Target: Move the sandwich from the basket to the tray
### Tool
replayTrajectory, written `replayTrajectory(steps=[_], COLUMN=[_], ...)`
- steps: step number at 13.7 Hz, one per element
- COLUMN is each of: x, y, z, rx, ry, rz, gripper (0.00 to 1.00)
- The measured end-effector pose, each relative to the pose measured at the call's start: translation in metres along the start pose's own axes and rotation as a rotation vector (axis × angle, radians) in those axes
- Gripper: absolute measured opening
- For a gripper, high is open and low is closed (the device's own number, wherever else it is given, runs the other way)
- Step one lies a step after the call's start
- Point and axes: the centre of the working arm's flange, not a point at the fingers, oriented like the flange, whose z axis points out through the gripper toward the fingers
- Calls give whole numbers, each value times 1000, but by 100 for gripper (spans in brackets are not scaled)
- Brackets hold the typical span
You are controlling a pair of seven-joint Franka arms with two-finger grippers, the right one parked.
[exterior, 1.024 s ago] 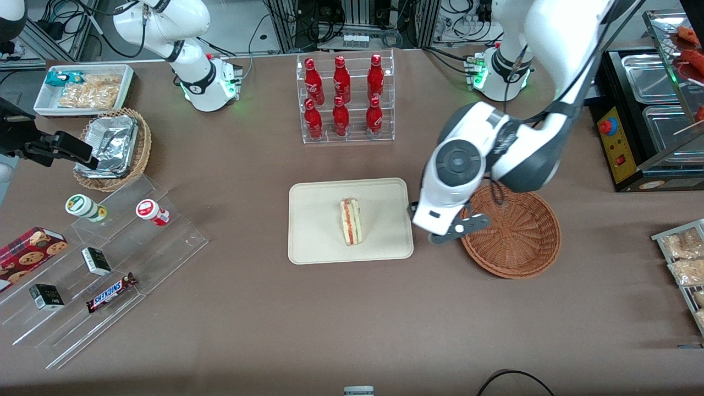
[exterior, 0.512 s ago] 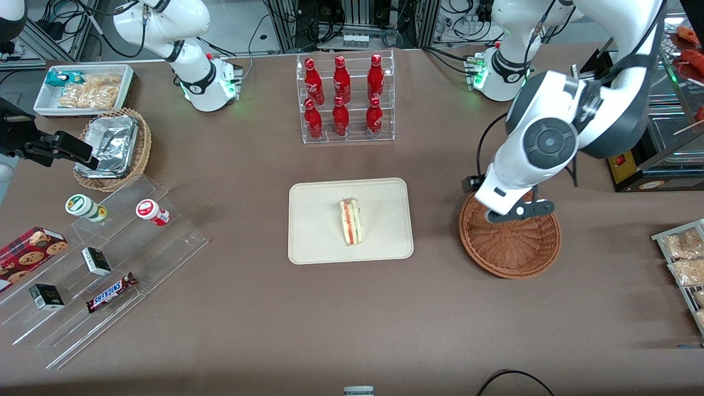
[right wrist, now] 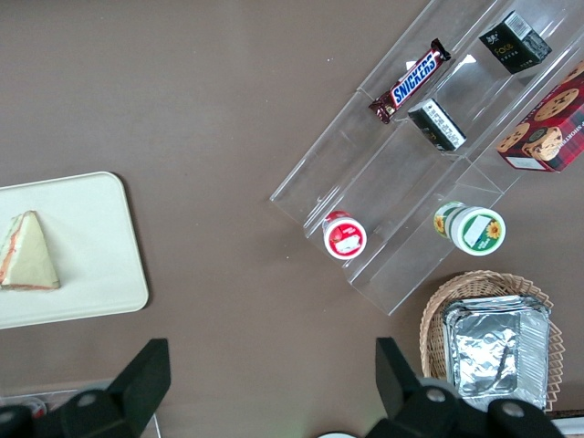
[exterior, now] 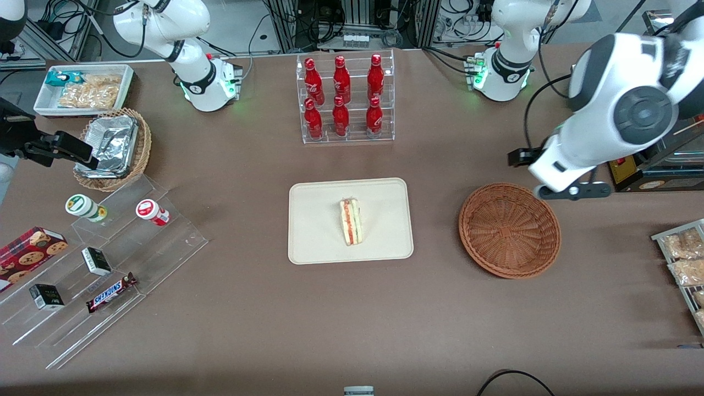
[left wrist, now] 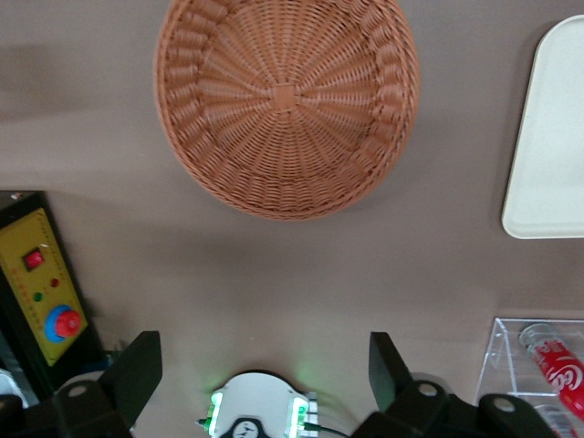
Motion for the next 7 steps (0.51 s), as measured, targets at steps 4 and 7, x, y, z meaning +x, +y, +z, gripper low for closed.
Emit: replayTrajectory(steps=[4, 7], x=[-22, -32], y=[-65, -93], z=[-32, -60], rx=[-19, -31], ry=[34, 98], rz=[32, 3], gripper=[100, 100])
